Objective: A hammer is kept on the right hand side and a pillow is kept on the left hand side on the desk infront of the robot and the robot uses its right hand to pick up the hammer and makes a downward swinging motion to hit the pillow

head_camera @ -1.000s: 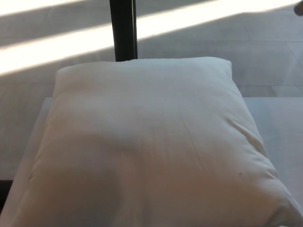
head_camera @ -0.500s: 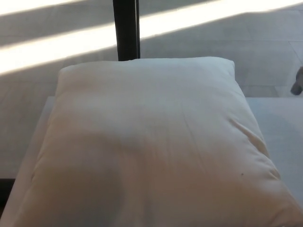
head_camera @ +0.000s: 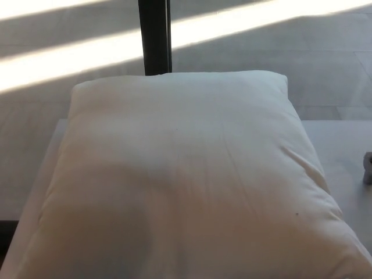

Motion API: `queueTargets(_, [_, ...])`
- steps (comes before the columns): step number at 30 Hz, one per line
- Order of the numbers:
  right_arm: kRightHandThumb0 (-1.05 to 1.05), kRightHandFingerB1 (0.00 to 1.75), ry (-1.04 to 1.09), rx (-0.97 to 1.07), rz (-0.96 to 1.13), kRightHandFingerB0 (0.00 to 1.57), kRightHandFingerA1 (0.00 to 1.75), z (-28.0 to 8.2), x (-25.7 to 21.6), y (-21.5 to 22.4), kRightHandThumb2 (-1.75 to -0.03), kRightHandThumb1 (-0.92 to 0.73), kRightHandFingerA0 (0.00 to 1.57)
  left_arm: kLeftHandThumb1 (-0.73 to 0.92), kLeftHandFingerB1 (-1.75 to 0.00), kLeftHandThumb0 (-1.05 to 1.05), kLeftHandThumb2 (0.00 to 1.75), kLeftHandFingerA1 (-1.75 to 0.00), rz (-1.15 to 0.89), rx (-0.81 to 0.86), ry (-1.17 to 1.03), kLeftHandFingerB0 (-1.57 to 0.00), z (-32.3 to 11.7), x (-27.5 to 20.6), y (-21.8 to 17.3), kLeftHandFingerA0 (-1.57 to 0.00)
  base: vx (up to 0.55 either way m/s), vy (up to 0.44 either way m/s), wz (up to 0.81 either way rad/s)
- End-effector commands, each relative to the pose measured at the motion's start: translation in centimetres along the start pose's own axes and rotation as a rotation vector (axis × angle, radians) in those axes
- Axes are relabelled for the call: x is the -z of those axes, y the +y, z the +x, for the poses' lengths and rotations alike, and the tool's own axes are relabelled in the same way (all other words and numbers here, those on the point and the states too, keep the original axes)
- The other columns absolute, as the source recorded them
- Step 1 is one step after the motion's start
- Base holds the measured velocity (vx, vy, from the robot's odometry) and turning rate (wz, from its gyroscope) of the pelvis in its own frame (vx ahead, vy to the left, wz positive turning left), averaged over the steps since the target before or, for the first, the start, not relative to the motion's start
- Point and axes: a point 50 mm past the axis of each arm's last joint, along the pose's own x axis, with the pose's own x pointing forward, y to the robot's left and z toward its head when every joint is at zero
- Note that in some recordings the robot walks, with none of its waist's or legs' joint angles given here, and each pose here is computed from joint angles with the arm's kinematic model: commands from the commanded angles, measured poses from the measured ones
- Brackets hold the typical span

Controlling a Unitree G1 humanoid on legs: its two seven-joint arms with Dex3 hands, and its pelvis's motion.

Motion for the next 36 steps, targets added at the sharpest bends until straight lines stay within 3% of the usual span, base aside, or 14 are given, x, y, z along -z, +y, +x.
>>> queueTargets(1, [-0.23, 0.98, -0.706, 0.426, -0.949, 0.91, 1.63, -0.9, 0.0, -0.2, -0.87, -0.58, 0.93, 0.70, -0.44, -0.57, 0.61, -0.48, -0.004, -0.019, -0.006, -0.56, -0.3, -0.1, 0.9, -0.69, 0.00, 0.000, 0.00])
queueTargets(2, [-0.19, 1.37, -0.721, 0.415, -0.971, 0.78, 1.72, -0.8, 0.4, 0.1, -0.89, -0.58, 0.90, 0.69, -0.43, -0.57, 0.61, -0.49, -0.002, -0.019, -0.005, -0.53, -0.2, -0.1, 0.8, -0.67, 0.00, 0.000, 0.00])
queueTargets(6, [-0.19, 1.56, -0.722, 0.303, -1.059, 0.67, 1.75, -0.3, 2.1, 1.5, -0.88, -0.58, 0.83, 0.70, -0.43, -0.57, 0.61, -0.48, -0.001, -0.019, 0.000, -0.55, -0.1, -0.4, 0.9, -0.66, 0.00, 0.000, 0.00])
queueTargets(7, [-0.23, 1.14, -0.703, 0.273, -1.081, 0.77, 1.74, -0.2, 2.4, 1.6, -0.79, -0.63, 0.84, 0.70, -0.43, -0.57, 0.61, -0.48, 0.005, -0.019, 0.001, -0.54, -0.1, -0.3, 0.9, -0.66, 0.00, 0.000, 0.00])
queueTargets(8, [-0.23, 1.14, -0.702, 0.271, -1.084, 0.77, 1.74, -0.2, 2.4, 1.6, -0.79, -0.63, 0.84, 0.70, -0.43, -0.57, 0.61, -0.48, 0.006, -0.019, 0.001, -0.54, -0.1, -0.3, 0.9, -0.66, 0.00, 0.000, 0.00])
queueTargets(9, [-0.27, 0.77, -0.679, 0.238, -1.088, 0.78, 1.60, -0.1, 2.7, 1.8, -0.78, -0.67, 0.86, 0.70, -0.43, -0.56, 0.61, -0.49, 0.009, -0.020, 0.000, -0.55, -0.1, -0.3, 0.9, -0.66, 0.00, 0.000, 0.00])
queueTargets(12, [-0.26, 0.69, -0.660, 0.211, -1.083, 0.77, 1.53, 0.1, 2.8, 1.8, -0.81, -0.65, 0.89, 0.71, -0.43, -0.56, 0.61, -0.49, 0.003, -0.013, -0.002, -0.54, -0.1, -0.3, 0.8, -0.66, 0.00, 0.000, 0.00])
queueTargets(14, [-0.35, 0.48, -0.579, 0.172, -1.109, 0.51, 1.25, 0.3, 3.3, 2.0, -0.63, -0.77, 0.80, 0.70, -0.43, -0.57, 0.61, -0.49, 0.012, -0.014, -0.009, -0.54, -0.2, -0.3, 0.8, -0.65, 0.00, 0.000, 0.00])
queueTargets(21, [-0.50, 0.33, -0.483, 0.187, -1.200, 0.25, 0.60, 0.8, 3.4, 1.7, -0.62, -0.72, 0.18, 0.70, -0.43, -0.56, 0.62, -0.48, 0.011, -0.017, 0.002, -0.54, -0.1, -0.3, 0.8, -0.66, 0.00, 0.000, 0.00])
queueTargets(22, [-0.63, 0.43, -0.484, 0.191, -1.199, 0.14, 0.55, 0.8, 3.4, 1.6, -0.87, -0.54, 0.06, 0.70, -0.43, -0.56, 0.62, -0.48, 0.009, -0.016, 0.000, -0.55, -0.1, -0.3, 0.8, -0.66, 0.00, 0.000, 0.00])
queueTargets(24, [-0.63, 0.29, -0.483, 0.194, -1.206, 0.20, 0.46, 0.8, 3.3, 1.4, -0.62, -0.70, 0.04, 0.71, -0.43, -0.56, 0.62, -0.47, 0.019, -0.010, -0.002, -0.53, -0.2, -0.3, 0.8, -0.65, 0.00, 0.000, 0.00])
queueTargets(25, [-0.81, 0.33, -0.474, 0.185, -1.198, 0.10, 0.23, 0.8, 3.3, 1.2, -0.92, -0.56, 0.00, 0.71, -0.43, -0.56, 0.62, -0.47, 0.017, -0.016, 0.000, -0.54, -0.1, -0.3, 0.8, -0.67, 0.00, 0.000, 0.00])
queueTargets(27, [-0.79, 0.21, -0.462, 0.168, -1.175, 0.07, 0.00, 0.8, 3.2, 1.0, -0.82, -0.56, 0.00, 0.71, -0.43, -0.56, 0.62, -0.47, 0.018, -0.014, 0.000, -0.52, -0.1, -0.3, 0.7, -0.65, 0.00, 0.000, 0.00])
queueTargets(36, [-1.05, 0.00, -0.431, 0.033, -0.991, 0.00, 0.19, 0.0, 1.8, 0.1, -1.07, -0.68, 0.00, 0.70, -0.43, -0.56, 0.61, -0.48, 0.015, -0.013, 0.001, -0.54, -0.1, -0.3, 0.7, -0.66, 0.00, 0.000, 0.00])
